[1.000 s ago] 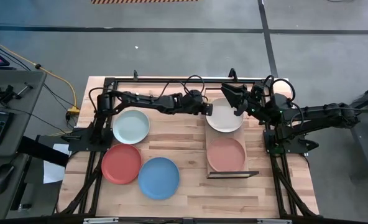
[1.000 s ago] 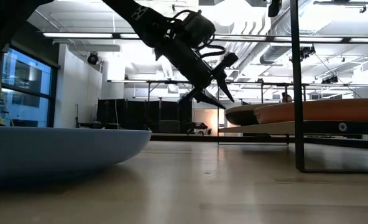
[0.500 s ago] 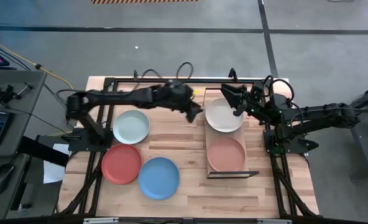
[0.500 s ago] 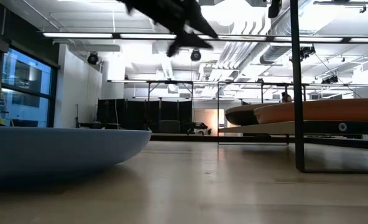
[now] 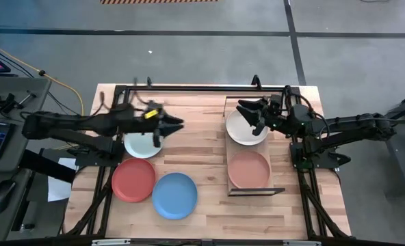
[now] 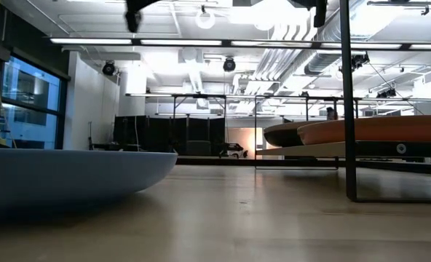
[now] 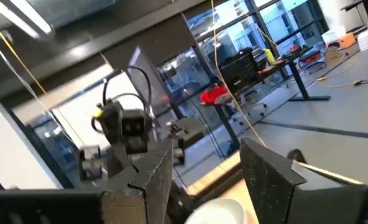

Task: Place and stack plates onto a shelf
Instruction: Stack the gray plate on top of the white plate on the shelf

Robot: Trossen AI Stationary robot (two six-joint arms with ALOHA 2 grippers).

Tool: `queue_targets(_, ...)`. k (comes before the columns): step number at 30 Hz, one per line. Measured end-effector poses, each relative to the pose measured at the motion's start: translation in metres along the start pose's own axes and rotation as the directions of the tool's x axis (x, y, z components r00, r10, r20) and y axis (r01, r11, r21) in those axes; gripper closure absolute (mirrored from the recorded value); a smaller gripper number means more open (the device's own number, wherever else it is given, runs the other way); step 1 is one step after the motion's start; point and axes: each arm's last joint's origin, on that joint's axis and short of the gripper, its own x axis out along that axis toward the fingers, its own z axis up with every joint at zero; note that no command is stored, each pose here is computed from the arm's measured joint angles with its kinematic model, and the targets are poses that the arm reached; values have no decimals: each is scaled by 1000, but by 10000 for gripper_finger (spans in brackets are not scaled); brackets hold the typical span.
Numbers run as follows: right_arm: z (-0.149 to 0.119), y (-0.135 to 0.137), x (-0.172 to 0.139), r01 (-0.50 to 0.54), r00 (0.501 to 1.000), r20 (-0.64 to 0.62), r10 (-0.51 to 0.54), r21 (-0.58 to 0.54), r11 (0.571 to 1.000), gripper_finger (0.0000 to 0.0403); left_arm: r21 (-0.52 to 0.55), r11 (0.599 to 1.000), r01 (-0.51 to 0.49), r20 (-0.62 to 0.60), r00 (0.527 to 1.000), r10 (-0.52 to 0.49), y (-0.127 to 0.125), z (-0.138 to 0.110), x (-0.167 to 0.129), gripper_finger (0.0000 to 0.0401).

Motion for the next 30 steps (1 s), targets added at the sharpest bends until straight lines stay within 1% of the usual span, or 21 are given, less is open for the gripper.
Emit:
queue_targets(3,0,0,0,1,1000,-1,-1,-28,1000,234,3,999,-50,65,997,49,0,1,-19,281)
queue_targets(6,0,0,0,2,1000,-4,-2,-28,1000,234,3,997,-76,118,990,75,1,4,-31,281)
queue_targets(8,0,0,0,3,1000,-4,-3,-28,1000,234,1,997,-82,136,987,81,1,5,-35,281)
queue_targets(14,0,0,0,2,1000,-4,-3,-25,1000,234,2,996,-88,131,988,87,1,4,-34,281)
queue_targets(19,-1,-1,0,8,1000,-13,-8,-14,1000,234,7,995,-101,104,990,100,3,1,-30,281)
queue_targets(21,-2,-1,0,9,1000,-17,-9,-15,1000,234,21,990,-138,30,990,137,6,-5,-29,281)
queue_targets(23,-2,-1,0,12,1000,-22,-12,-17,1000,234,36,980,-198,-97,975,200,10,-14,-28,281)
queue_targets(25,-3,-1,0,14,1000,-26,-14,-19,1000,234,36,961,-272,-251,929,273,15,-28,-28,281)
queue_targets(26,-3,-1,0,15,1000,-26,-15,-19,1000,234,36,948,-315,-331,892,309,18,-36,-29,281)
queue_targets(27,-3,-2,0,17,999,-28,-17,-20,1000,234,38,932,-361,-407,846,344,21,-45,-30,281)
queue_targets(28,-3,-2,0,19,999,-31,-20,-22,1000,234,43,910,-412,-483,789,380,24,-54,-31,281)
queue_targets(30,-4,-2,0,29,999,-38,-30,-26,999,234,57,854,-518,-604,663,442,30,-71,-34,281)
